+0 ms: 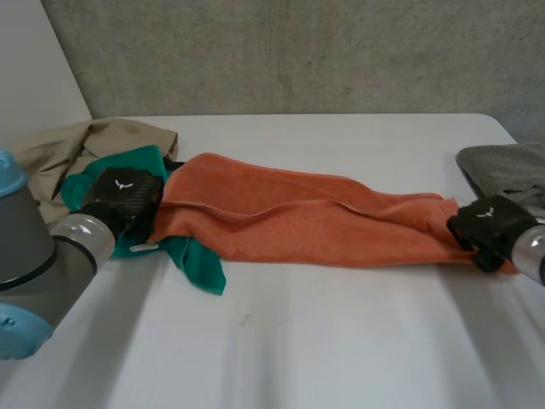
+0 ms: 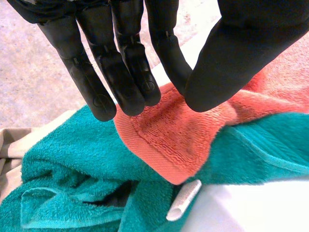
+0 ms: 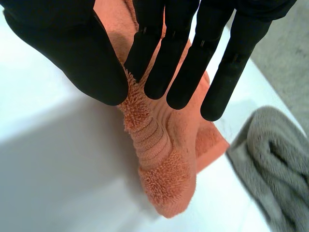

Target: Fold the laundry.

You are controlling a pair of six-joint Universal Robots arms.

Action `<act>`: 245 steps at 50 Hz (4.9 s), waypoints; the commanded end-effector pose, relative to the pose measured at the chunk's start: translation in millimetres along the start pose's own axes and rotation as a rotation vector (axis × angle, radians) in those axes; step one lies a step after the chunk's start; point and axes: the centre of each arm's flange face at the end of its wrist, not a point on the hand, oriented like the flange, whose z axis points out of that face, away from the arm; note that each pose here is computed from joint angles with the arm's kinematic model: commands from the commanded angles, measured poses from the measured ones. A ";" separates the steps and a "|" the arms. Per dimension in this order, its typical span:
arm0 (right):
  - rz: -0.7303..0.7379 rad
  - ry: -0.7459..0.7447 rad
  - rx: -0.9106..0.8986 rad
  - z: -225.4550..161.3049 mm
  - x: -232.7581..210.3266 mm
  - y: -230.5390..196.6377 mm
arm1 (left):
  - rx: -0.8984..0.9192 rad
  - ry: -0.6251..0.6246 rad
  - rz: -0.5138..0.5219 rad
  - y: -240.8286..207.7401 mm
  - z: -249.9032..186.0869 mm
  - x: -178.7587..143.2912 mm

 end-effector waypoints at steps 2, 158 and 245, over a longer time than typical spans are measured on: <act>-0.035 0.034 0.012 -13.1 25.1 -4.9 | 0.017 0.012 0.036 -6.3 -6.9 -3.9; -0.216 0.484 0.426 181.8 60.7 -7.5 | 0.066 -0.189 0.445 2.7 139.6 -0.6; 0.110 0.358 0.160 56.4 141.0 42.8 | 0.219 -0.158 0.148 -40.9 29.0 0.3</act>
